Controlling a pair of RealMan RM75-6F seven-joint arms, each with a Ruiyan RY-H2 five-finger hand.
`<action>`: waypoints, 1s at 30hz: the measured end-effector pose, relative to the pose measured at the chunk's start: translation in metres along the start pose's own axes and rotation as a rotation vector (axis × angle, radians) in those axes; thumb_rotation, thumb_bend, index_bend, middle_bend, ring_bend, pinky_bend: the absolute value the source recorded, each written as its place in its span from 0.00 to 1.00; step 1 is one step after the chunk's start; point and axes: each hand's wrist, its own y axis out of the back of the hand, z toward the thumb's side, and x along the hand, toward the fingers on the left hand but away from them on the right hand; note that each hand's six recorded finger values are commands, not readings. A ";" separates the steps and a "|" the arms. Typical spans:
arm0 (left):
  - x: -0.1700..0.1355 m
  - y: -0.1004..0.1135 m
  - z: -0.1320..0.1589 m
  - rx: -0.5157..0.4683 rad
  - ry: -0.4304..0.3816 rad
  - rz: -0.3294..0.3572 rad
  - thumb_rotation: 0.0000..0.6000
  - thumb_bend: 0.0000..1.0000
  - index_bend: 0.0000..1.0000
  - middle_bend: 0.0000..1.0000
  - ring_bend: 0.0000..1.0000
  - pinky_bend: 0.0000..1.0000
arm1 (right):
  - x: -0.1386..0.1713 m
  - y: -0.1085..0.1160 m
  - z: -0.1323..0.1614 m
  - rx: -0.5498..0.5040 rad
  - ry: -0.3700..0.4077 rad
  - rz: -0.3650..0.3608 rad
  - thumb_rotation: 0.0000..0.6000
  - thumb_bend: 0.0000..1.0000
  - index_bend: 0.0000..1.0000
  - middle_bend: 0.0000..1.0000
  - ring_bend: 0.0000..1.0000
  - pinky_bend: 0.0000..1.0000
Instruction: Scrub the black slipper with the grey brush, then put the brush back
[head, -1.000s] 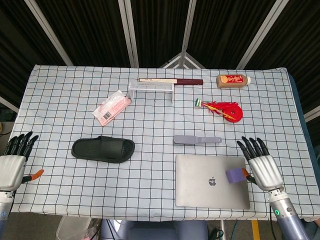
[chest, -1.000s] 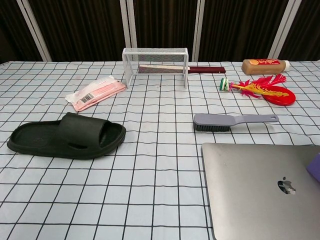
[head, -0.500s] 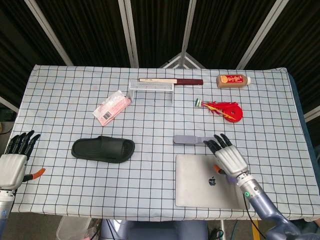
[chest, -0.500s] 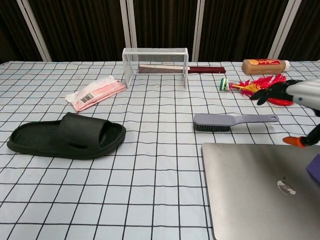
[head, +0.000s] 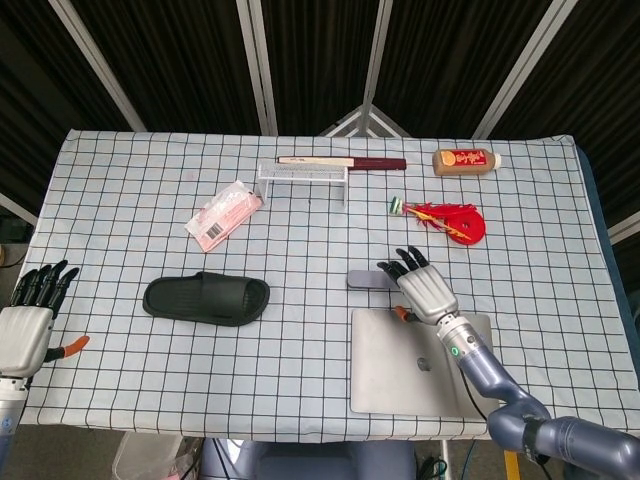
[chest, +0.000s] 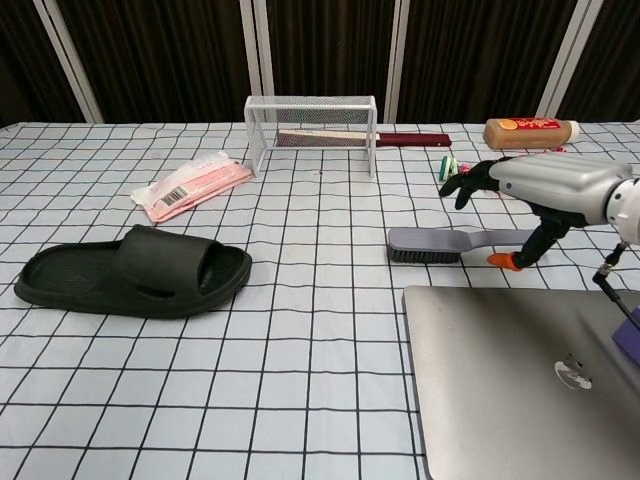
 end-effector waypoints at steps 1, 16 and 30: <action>0.000 0.000 0.000 0.000 0.001 -0.001 1.00 0.00 0.00 0.00 0.00 0.00 | -0.002 0.000 -0.001 -0.001 -0.003 0.004 1.00 0.39 0.15 0.23 0.04 0.04; 0.005 -0.005 -0.003 0.016 0.017 -0.021 1.00 0.00 0.00 0.00 0.00 0.00 | -0.029 -0.012 0.005 0.011 0.003 0.033 1.00 0.39 0.21 0.27 0.07 0.05; 0.005 -0.008 -0.004 0.017 0.023 -0.038 1.00 0.00 0.00 0.00 0.00 0.00 | -0.041 -0.021 0.007 0.025 -0.004 0.038 1.00 0.39 0.32 0.35 0.15 0.13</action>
